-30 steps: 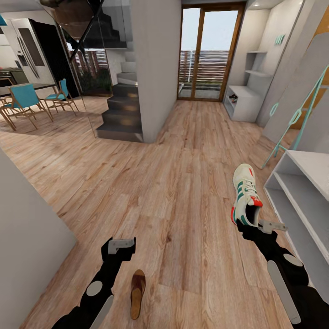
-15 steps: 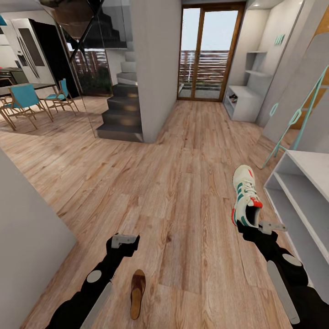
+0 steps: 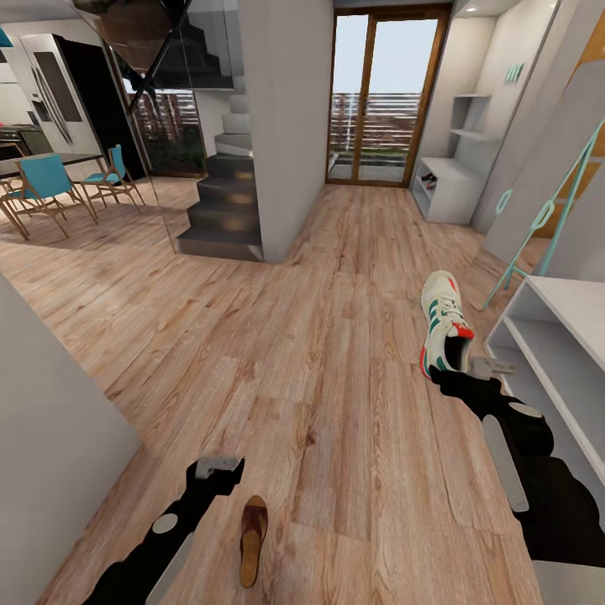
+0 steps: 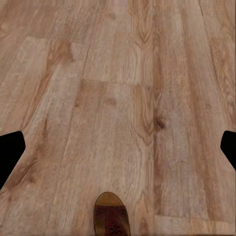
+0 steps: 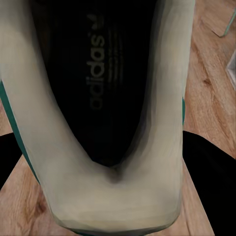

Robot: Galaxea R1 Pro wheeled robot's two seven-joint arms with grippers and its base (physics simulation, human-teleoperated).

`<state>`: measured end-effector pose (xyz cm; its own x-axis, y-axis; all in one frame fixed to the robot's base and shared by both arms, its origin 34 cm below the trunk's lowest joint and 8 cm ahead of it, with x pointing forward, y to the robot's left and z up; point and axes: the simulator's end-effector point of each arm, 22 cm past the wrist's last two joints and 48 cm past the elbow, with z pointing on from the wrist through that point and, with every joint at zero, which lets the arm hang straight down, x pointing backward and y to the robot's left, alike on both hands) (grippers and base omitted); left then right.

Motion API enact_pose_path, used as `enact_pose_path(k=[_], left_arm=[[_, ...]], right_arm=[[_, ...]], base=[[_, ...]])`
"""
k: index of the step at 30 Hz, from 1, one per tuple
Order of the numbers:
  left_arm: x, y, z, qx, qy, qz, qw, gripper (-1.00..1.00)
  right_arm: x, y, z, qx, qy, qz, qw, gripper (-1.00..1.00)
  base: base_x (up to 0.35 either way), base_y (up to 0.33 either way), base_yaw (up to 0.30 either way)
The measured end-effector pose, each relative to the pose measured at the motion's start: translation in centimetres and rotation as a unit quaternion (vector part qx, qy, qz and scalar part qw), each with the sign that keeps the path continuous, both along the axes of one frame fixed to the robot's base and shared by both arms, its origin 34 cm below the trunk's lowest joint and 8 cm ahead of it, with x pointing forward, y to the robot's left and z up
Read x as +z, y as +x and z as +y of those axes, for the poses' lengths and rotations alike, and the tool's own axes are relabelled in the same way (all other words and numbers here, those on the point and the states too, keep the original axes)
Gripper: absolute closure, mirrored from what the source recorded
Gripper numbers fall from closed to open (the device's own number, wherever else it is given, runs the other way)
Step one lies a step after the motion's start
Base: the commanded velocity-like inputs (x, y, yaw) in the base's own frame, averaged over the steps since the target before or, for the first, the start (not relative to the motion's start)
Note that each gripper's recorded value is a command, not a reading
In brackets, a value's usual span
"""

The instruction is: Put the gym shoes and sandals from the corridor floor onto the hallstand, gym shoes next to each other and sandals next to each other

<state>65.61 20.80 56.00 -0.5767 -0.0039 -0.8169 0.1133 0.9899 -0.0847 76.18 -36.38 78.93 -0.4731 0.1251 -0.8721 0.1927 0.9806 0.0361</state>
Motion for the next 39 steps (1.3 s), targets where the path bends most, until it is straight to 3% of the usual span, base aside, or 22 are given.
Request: enact_pose_path(k=[8,25,39], left_arm=[[-2.5,-2.1,0.6,-0.002,0.013,0.025,0.9996,-1.0],[-2.8,-2.5,0.7,0.0,0.015,0.028,0.9995,-1.0],[-6.1,-3.2,0.7,0.0,0.015,0.035,0.9993,-1.0]], right_arm=[[0.0,0.0,0.0,0.0,0.001,0.0,1.0,1.0],[0.0,0.0,0.0,0.0,0.001,0.0,1.0,1.0],[-3.6,-0.3,-0.1,-0.001,0.001,0.007,1.0,1.0]], base=[[0.0,0.0,0.0],[0.0,0.0,0.0],[0.0,0.0,0.0]])
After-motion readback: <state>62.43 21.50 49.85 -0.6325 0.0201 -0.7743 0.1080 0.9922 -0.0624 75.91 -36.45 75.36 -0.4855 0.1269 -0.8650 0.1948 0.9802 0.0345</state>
